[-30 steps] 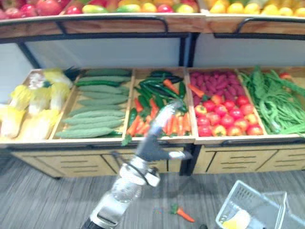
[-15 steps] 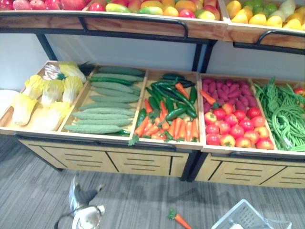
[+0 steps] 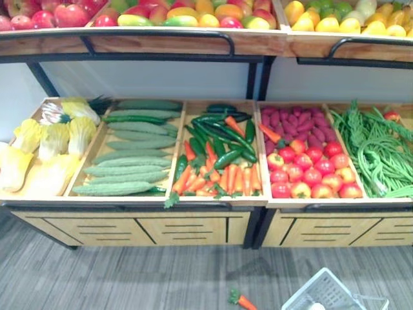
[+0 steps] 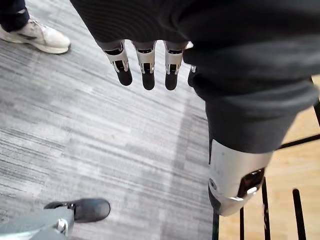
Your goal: Pick vegetable in the basket
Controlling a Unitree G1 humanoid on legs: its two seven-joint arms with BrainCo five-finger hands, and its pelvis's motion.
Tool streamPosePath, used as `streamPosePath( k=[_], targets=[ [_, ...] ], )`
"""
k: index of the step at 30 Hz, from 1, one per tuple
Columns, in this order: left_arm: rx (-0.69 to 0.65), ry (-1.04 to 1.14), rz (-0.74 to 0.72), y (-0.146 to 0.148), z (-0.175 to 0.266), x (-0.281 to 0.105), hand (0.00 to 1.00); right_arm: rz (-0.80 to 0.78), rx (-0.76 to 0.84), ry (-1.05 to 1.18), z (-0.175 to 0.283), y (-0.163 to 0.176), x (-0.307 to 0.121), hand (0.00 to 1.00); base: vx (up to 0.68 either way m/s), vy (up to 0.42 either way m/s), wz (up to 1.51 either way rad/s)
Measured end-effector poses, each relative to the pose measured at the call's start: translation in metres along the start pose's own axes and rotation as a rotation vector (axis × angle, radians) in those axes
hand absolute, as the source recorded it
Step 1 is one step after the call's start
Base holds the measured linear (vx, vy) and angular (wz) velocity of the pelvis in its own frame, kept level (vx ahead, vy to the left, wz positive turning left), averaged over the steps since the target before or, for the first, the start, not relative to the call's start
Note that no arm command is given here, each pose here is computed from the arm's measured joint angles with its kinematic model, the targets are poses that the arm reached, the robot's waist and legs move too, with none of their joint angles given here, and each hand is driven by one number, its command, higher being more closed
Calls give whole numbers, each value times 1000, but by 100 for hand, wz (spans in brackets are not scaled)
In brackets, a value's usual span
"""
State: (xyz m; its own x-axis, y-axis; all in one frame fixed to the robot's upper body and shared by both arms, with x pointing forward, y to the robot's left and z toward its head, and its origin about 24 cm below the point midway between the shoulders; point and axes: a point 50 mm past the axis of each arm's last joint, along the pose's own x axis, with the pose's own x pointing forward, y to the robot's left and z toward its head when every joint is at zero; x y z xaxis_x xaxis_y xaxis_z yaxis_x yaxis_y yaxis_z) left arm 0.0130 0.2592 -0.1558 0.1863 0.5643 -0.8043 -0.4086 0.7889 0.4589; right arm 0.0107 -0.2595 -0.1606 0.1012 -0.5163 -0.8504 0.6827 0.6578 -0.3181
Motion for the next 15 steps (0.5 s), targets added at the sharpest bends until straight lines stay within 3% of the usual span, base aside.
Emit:
streamPosePath(
  k=[11, 15],
  targets=[
    [105, -75, -231, -44, 19, -7, 0, 57, -28, -27, 13, 14, 2, 100, -1, -8, -22],
    [156, -85, -246, -47, 25, -5, 0, 92, -28, -92, 29, 26, 1, 100, -83, 122, -107]
  ],
)
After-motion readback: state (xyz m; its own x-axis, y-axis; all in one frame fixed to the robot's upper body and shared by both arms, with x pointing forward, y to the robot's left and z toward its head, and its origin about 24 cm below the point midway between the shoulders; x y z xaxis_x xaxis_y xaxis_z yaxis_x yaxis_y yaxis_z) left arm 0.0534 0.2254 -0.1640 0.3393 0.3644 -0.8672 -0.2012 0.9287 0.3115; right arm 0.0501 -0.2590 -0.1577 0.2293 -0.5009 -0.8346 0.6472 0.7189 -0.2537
